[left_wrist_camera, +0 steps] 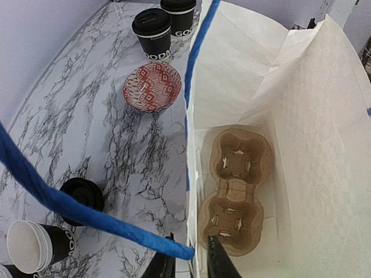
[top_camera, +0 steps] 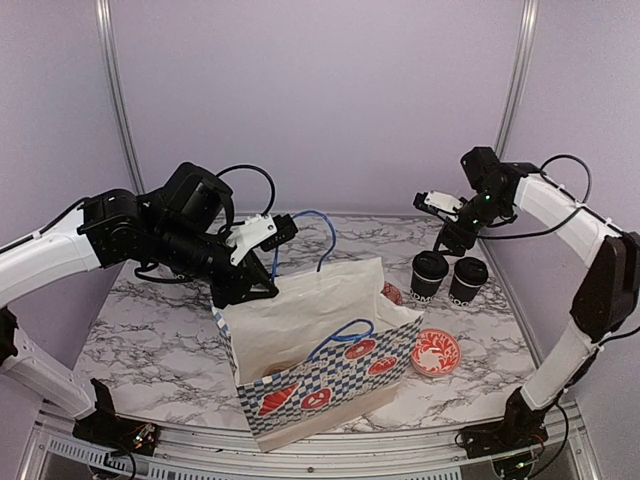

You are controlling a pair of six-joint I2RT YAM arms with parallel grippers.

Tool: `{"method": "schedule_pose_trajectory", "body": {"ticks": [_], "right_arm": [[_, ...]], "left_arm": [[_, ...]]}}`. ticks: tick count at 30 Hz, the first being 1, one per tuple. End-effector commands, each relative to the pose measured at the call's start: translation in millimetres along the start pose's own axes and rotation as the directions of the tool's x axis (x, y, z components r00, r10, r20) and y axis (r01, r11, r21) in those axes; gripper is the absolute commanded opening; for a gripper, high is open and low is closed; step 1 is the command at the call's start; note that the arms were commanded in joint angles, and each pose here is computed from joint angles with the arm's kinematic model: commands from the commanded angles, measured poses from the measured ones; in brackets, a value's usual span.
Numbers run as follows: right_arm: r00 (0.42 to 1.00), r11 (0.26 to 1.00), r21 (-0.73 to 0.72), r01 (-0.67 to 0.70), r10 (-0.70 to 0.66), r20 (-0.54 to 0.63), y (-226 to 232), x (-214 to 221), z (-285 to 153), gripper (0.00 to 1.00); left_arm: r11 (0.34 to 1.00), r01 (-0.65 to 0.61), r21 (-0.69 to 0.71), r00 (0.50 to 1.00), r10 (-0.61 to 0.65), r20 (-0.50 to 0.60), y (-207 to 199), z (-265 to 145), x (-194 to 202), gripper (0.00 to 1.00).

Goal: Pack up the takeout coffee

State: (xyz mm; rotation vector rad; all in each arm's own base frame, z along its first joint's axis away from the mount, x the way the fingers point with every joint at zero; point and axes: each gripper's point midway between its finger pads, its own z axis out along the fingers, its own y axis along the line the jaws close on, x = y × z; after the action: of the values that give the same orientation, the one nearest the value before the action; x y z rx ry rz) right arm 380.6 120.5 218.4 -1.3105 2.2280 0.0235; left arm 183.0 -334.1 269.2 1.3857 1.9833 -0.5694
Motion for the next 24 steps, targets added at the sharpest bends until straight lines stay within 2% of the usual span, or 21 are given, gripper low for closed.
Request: {"method": "schedule_pose_trajectory", "body": {"ticks": [1,5,8,13,19,24], "right_arm": [[0.992,1.0,-0.022,0.009,-0.012,-0.127,-9.1,16.4,19.8,0.73],[0.984,0.998,-0.063,0.002,-0.014,-0.179,-12.9,20.8,43.3,0.75],[0.98,0.995,-0.096,-0.002,-0.017,-0.199,-12.4,22.1,54.0,0.77],[0.977,0.993,-0.116,-0.017,-0.008,-0.214,-14.4,22.4,64.9,0.76],[0.974,0.984,-0.171,-0.048,0.008,-0.228,-8.0,26.5,74.7,0.7],[0.978,0.968,-0.236,-0.079,0.03,-0.206,0.6,22.3,71.9,0.71]], "left_arm": [[0.997,-0.073,0.007,0.997,0.073,0.008,-1.2,-8.0,-11.5,0.16],[0.994,-0.105,0.012,0.994,0.106,-0.014,1.1,-3.4,-15.2,0.05],[0.992,-0.123,0.002,0.992,0.123,-0.028,5.3,-0.3,-18.2,0.0],[0.99,-0.14,0.004,0.989,0.14,-0.039,8.1,3.3,-22.5,0.0],[0.988,-0.153,-0.002,0.987,0.153,-0.049,11.3,7.5,-24.8,0.0],[0.988,-0.155,-0.006,0.986,0.154,-0.06,12.6,9.3,-21.9,0.0]]}}
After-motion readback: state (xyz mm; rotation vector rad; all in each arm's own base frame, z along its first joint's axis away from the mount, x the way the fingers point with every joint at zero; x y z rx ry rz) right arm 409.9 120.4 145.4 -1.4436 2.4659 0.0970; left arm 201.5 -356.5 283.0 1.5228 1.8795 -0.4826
